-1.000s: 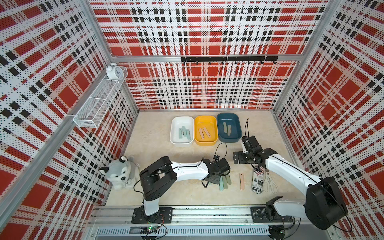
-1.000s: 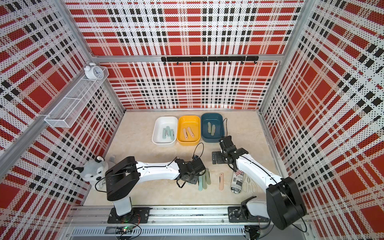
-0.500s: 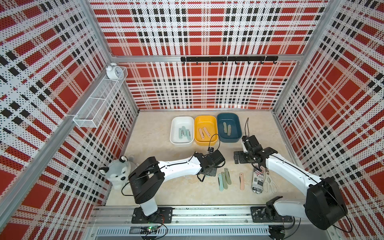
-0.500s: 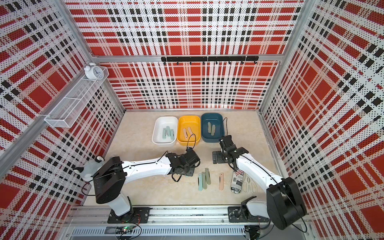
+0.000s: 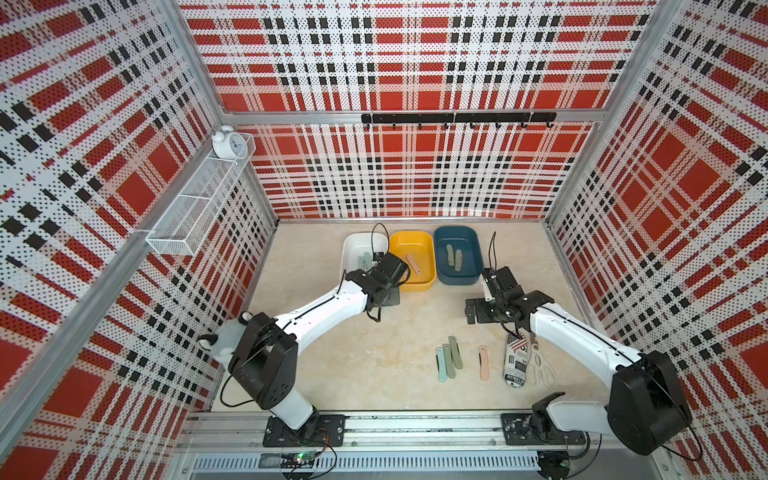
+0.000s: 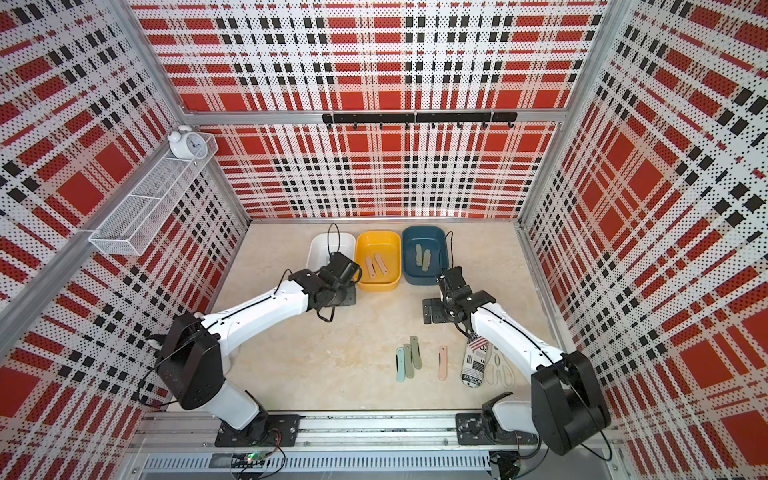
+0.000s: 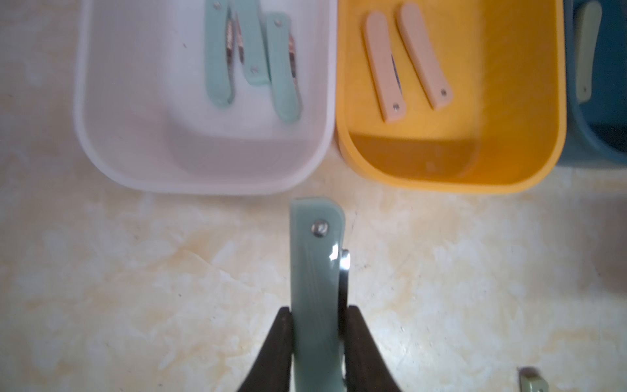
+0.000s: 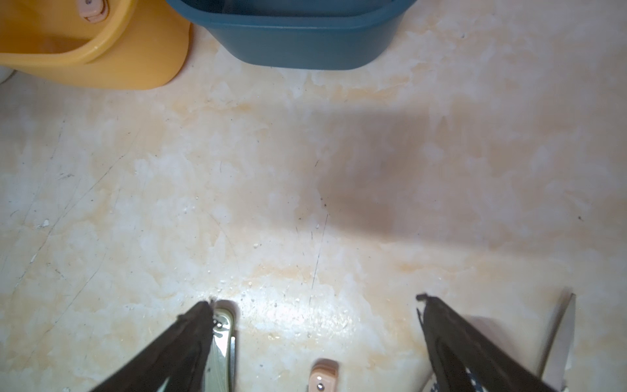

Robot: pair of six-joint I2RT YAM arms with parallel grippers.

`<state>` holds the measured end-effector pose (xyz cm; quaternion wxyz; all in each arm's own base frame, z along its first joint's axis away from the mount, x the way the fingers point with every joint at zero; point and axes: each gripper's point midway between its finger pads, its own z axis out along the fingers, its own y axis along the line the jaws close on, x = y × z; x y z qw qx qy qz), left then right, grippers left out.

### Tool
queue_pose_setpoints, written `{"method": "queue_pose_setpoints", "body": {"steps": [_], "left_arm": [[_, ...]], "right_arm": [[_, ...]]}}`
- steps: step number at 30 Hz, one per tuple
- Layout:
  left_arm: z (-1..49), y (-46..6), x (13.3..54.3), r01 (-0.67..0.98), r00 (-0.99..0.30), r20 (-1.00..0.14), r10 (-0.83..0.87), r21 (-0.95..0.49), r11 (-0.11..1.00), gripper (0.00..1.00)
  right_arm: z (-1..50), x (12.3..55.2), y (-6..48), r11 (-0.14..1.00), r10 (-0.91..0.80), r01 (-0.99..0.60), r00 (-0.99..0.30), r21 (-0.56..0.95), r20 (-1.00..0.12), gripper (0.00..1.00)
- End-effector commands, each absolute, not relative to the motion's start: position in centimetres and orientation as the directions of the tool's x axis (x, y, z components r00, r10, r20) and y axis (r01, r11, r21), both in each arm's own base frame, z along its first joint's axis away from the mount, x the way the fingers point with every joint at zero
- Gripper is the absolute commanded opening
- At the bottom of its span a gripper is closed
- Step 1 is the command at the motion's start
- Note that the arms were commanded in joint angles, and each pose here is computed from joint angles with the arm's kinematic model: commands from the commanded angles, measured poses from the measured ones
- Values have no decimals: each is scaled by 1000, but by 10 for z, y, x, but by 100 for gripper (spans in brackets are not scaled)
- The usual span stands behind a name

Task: Place the fruit knives into the storage box by color
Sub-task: Place the fruit knife in the storage box.

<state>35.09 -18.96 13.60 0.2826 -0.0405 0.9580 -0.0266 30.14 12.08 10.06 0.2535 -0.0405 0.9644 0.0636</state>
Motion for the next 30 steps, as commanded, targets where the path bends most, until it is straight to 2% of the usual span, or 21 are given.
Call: {"method": "queue_pose_setpoints", "body": {"steps": [1, 6, 14, 25, 30], "left_arm": [[153, -165, 382, -69, -817, -574, -56, 1, 998, 11], [146, -130, 421, -138, -817, -575, -46, 117, 983, 11], [102, -115, 474, -165, -852, -521, -61, 156, 974, 11], [45, -114, 483, -148, -896, -440, -50, 191, 970, 12], [31, -112, 478, -144, -905, -423, -46, 204, 968, 15]], "right_arm": [[107, 311, 126, 986, -41, -117, -862, 120, -506, 100], [107, 314, 133, 981, -36, -125, -864, 146, -503, 100], [108, 309, 133, 980, -35, -125, -877, 156, -480, 100], [94, 254, 125, 976, 71, -16, -920, 216, -386, 100], [84, 249, 140, 972, 100, 11, -925, 236, -368, 100]]}}
